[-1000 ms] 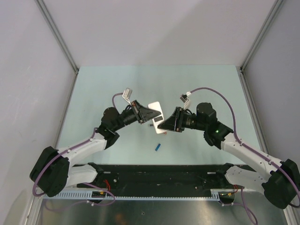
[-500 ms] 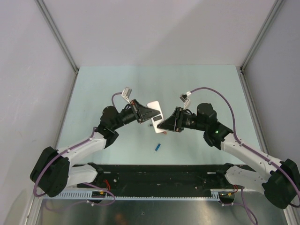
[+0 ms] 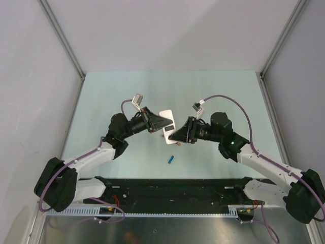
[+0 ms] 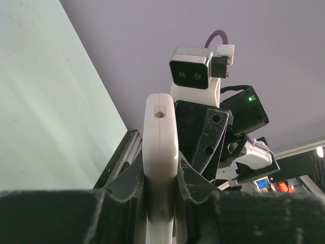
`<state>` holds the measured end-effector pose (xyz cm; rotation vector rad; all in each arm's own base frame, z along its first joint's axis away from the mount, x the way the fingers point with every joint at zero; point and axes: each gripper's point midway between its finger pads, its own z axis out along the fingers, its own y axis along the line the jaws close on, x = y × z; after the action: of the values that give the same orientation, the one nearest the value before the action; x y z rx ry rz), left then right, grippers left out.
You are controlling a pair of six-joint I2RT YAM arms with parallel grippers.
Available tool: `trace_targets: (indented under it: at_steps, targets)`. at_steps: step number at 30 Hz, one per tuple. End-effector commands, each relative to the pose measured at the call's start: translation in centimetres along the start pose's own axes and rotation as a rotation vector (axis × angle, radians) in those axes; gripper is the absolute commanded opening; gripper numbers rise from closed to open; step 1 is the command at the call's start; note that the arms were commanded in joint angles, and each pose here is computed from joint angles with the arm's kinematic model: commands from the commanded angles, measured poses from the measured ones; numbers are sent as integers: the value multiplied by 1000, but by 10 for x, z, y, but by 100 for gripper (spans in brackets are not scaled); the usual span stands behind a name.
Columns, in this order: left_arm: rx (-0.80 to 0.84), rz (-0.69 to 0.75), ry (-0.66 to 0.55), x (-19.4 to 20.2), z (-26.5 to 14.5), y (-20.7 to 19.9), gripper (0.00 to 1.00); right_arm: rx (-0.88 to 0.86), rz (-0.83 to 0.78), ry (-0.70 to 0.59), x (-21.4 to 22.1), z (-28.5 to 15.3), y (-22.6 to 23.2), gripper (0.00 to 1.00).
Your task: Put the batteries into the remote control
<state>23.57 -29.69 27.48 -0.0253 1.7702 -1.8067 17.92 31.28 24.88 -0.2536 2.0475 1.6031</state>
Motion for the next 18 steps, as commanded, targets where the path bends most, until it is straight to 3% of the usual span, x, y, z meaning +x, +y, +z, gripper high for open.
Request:
trace_targets:
  at_steps: [1,18]
  targets:
    - [130,81,-210,-61,6,-54,0,41,46,192,51,-3,-17,33]
    - [126,81,-234,-69,3,-49,0,46,47,216,59,-7,-14,40]
